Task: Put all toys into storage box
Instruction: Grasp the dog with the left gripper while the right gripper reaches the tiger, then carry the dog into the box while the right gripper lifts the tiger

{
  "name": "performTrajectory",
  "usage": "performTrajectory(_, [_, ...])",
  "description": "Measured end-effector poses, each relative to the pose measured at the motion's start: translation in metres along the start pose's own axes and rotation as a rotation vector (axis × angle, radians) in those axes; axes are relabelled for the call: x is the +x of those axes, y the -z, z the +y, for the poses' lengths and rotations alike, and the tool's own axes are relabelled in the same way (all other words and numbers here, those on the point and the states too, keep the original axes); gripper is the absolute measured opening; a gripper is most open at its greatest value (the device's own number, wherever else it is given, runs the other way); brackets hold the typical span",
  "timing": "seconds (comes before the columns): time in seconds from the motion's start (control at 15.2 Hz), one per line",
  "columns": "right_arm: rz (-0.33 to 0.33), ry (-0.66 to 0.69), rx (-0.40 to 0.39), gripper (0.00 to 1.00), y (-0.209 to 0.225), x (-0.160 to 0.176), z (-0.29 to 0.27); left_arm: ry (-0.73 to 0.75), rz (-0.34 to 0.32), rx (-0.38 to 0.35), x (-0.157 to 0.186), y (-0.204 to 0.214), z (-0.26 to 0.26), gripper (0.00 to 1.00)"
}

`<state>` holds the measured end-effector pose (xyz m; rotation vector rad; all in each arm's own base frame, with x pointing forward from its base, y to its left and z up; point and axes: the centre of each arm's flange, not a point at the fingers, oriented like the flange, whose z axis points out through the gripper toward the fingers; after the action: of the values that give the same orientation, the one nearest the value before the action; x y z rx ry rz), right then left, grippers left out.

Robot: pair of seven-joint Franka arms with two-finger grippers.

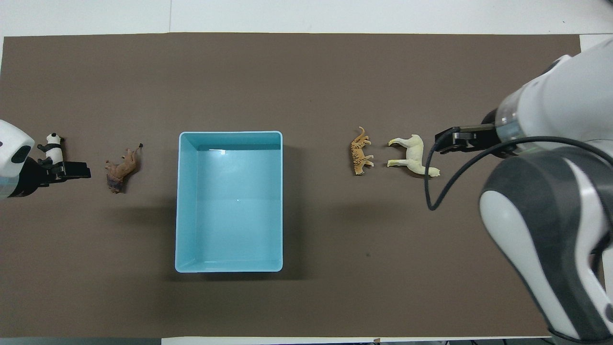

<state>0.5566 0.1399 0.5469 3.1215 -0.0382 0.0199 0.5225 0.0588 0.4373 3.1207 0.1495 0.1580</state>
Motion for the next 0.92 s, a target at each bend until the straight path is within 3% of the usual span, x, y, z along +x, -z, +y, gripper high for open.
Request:
performTrajectory(0.33, [0.043,-0.004,0.027,1.00,-0.084,0.013,-0.091,-0.094,0.018,0.002,0.022,-0.074,0.000,1.00])
performTrajectory(0.53, [0.065,0.002,0.042,1.00,-0.129,0.026,-0.102,-0.146,-0.002,0.000,0.022,-0.090,0.000,1.00])
performTrajectory(0.92, [0.048,0.006,0.040,1.00,-0.208,0.039,-0.111,-0.217,-0.060,-0.008,0.001,-0.119,0.004,1.00])
